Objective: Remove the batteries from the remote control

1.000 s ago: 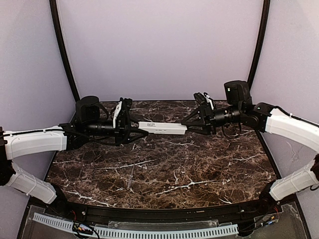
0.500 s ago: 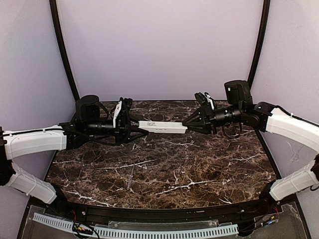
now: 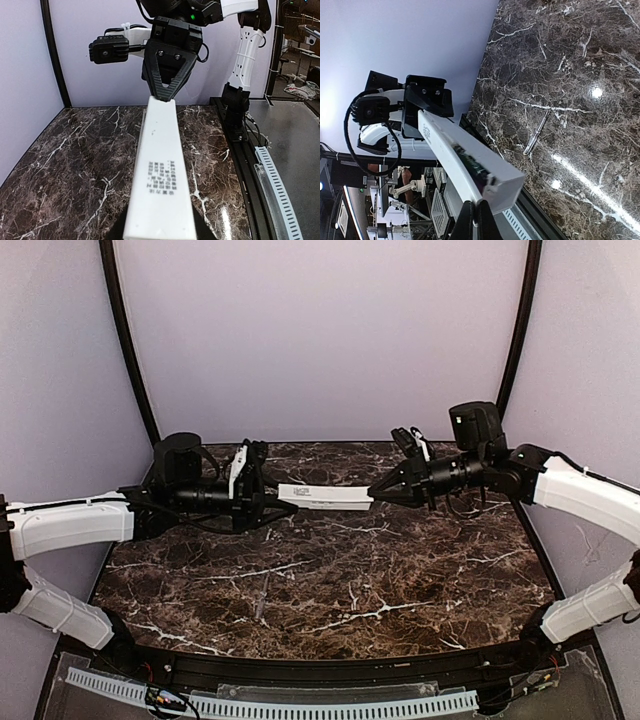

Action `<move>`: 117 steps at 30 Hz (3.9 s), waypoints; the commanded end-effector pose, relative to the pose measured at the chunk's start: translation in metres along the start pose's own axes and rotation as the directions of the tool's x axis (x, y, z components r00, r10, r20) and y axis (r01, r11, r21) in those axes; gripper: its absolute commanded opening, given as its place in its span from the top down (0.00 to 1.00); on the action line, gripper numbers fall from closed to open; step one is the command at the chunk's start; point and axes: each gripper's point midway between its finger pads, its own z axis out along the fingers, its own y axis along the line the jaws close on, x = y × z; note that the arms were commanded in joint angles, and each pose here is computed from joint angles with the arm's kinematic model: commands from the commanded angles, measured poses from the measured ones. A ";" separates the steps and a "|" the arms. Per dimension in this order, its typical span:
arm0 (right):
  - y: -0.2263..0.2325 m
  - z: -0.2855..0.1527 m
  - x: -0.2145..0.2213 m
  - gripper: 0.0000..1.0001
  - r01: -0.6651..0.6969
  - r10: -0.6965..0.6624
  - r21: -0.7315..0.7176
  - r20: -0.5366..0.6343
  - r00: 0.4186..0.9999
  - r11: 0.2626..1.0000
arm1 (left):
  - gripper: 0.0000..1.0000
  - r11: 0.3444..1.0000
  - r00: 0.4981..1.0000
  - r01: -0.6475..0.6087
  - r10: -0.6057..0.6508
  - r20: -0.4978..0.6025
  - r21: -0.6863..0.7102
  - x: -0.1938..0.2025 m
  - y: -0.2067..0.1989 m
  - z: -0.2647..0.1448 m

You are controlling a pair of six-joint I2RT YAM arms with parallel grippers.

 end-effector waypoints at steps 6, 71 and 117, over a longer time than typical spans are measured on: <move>0.037 -0.002 -0.002 1.00 0.094 -0.095 -0.095 -0.004 0.995 0.991 | 1.00 1.000 1.000 -0.018 0.017 -0.015 -0.020 -0.001 0.004 0.006; -0.087 -0.129 -0.064 1.00 0.167 -0.506 0.815 0.171 0.845 0.555 | 1.00 1.000 1.000 -0.001 0.001 -0.015 -0.027 -0.015 0.003 0.001; -0.217 -0.002 0.012 0.96 0.526 -0.168 0.810 -0.499 0.850 0.258 | 1.00 0.999 0.998 -0.024 0.022 -0.055 -0.038 -0.006 0.001 0.003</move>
